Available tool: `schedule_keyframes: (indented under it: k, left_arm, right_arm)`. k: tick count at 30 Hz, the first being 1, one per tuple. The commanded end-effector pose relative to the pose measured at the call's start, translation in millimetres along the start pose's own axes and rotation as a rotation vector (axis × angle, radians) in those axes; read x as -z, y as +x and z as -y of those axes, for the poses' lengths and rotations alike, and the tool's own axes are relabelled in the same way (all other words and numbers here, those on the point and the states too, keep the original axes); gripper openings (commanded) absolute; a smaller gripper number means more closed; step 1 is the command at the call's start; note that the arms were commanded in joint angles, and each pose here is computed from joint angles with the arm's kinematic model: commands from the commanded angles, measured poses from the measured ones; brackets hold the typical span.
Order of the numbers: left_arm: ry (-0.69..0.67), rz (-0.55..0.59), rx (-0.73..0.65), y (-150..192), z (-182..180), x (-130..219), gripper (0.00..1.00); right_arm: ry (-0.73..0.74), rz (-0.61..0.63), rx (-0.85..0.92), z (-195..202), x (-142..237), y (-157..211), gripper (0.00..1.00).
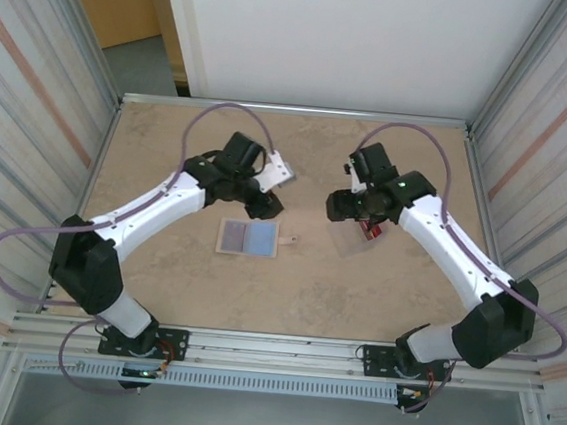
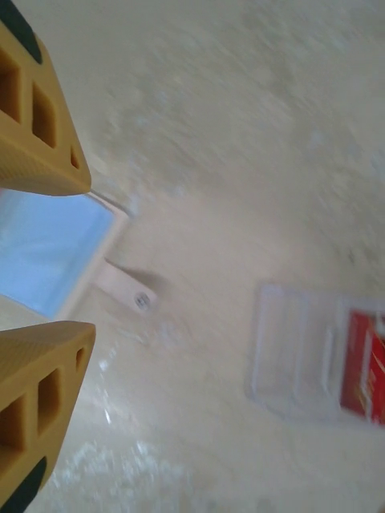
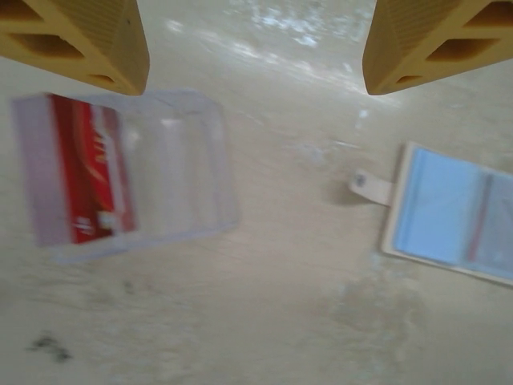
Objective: Put the credit cards into the card holder
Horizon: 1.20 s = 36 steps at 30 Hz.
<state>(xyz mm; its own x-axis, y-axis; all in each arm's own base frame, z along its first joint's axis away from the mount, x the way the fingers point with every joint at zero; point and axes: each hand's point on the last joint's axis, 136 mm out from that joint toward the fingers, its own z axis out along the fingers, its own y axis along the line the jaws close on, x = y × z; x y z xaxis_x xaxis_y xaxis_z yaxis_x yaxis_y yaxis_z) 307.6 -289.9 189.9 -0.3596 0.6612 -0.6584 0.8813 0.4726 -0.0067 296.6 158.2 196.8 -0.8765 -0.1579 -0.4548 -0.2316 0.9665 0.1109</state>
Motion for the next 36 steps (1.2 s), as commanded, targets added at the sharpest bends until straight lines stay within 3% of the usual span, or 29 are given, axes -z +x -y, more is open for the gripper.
schedule_keyframes:
  k: [1, 8, 13, 19, 36]
  left_arm:
    - [0.078, 0.034, -0.061, -26, 19, -14, 0.44]
    - [0.161, 0.012, -0.002, -70, 51, -59, 0.27]
    - [0.143, -0.049, -0.041, -80, 70, -95, 0.20]
    - [0.196, -0.113, -0.048, -74, 91, -132, 0.00]
    - [0.250, -0.228, 0.045, -40, 93, -187, 0.00]
  right_arm:
    - [0.060, -0.049, 0.049, 34, 19, 15, 0.74]
    - [0.011, -0.064, -0.081, 78, 18, 18, 0.80]
    - [0.002, -0.044, -0.125, 95, 5, 14, 0.79]
    - [-0.012, -0.053, -0.145, 102, -15, 14, 0.78]
    - [-0.099, -0.126, -0.212, 106, -68, 27, 0.69]
